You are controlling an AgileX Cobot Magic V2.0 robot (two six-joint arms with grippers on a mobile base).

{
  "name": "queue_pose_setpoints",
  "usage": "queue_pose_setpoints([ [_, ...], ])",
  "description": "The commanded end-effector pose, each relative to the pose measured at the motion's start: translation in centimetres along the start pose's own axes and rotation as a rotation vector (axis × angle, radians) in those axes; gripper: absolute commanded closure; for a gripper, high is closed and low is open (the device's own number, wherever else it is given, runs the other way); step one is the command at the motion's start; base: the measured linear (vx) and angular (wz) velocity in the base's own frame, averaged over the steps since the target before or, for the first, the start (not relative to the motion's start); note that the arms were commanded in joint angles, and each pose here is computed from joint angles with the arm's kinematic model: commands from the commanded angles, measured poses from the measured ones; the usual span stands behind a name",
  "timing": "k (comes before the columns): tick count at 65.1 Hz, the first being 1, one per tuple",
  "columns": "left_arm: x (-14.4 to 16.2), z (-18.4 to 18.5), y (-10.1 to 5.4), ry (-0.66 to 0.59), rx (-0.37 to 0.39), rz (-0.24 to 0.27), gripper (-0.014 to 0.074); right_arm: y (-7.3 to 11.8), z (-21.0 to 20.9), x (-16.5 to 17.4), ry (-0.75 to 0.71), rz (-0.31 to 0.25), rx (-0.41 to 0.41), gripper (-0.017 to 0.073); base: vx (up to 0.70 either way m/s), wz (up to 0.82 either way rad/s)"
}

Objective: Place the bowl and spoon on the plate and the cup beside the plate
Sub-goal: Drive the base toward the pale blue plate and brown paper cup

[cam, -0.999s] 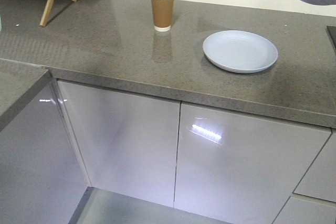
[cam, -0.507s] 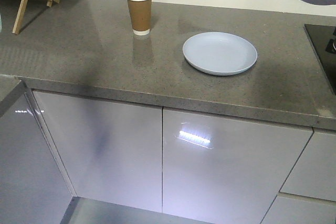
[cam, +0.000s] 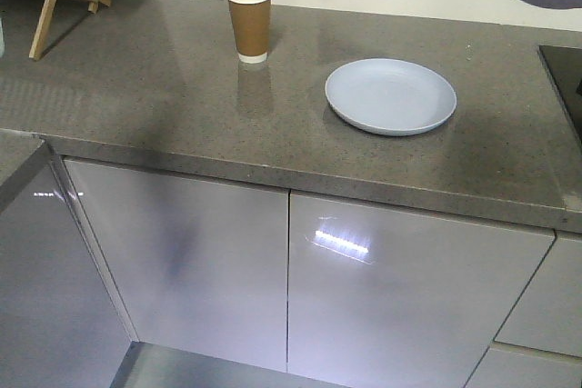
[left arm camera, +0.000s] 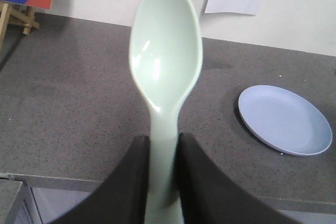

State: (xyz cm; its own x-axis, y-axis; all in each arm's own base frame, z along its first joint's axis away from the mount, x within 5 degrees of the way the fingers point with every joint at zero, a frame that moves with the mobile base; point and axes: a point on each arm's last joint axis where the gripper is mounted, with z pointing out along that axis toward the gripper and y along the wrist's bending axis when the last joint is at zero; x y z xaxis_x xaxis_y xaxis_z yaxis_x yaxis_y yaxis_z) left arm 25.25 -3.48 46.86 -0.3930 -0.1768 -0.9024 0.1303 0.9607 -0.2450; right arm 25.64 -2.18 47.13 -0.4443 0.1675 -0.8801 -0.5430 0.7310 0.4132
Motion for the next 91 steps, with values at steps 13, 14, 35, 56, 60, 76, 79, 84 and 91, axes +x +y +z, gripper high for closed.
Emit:
queue_pose_setpoints([
  [13, -1.52, -1.52, -0.56, -0.116, 0.027, -0.007, 0.0599, 1.82, -0.90, -1.27, -0.087, -0.033, -0.041, 0.0564, 0.03, 0.10],
  [14, -1.52, -1.52, -0.56, -0.116, 0.027, -0.007, 0.0599, 1.82, -0.90, -1.27, -0.087, -0.033, -0.041, 0.0564, 0.03, 0.11],
  [35, -1.52, -1.52, -0.56, -0.116, 0.027, -0.007, 0.0599, 1.82, -0.90, -1.27, -0.087, -0.033, -0.041, 0.0564, 0.05, 0.13],
  [56, -1.52, -1.52, -0.56, -0.116, 0.027, -0.007, 0.0599, 1.82, -0.90, -1.27, -0.087, -0.033, -0.041, 0.0564, 0.06, 0.11],
  [60, -1.52, -1.52, -0.56, -0.116, 0.027, -0.007, 0.0599, 1.82, -0.90, -1.27, -0.087, -0.033, -0.041, 0.0564, 0.05, 0.05],
  [76, -1.52, -1.52, -0.56, -0.116, 0.027, -0.007, 0.0599, 1.82, -0.90, -1.27, -0.087, -0.033, -0.041, 0.0564, 0.03, -0.01],
  [79, -1.52, -1.52, -0.56, -0.116, 0.027, -0.007, 0.0599, 1.82, -0.90, -1.27, -0.087, -0.033, -0.041, 0.0564, 0.02, -0.04],
  [84, -1.52, -1.52, -0.56, -0.116, 0.027, -0.007, 0.0599, 1.82, -0.90, -1.27, -0.087, -0.033, -0.041, 0.0564, 0.01, -0.02],
  [91, -1.52, -1.52, -0.56, -0.116, 0.027, -0.007, 0.0599, 1.82, -0.90, -1.27, -0.087, -0.033, -0.041, 0.0564, 0.01, 0.01],
])
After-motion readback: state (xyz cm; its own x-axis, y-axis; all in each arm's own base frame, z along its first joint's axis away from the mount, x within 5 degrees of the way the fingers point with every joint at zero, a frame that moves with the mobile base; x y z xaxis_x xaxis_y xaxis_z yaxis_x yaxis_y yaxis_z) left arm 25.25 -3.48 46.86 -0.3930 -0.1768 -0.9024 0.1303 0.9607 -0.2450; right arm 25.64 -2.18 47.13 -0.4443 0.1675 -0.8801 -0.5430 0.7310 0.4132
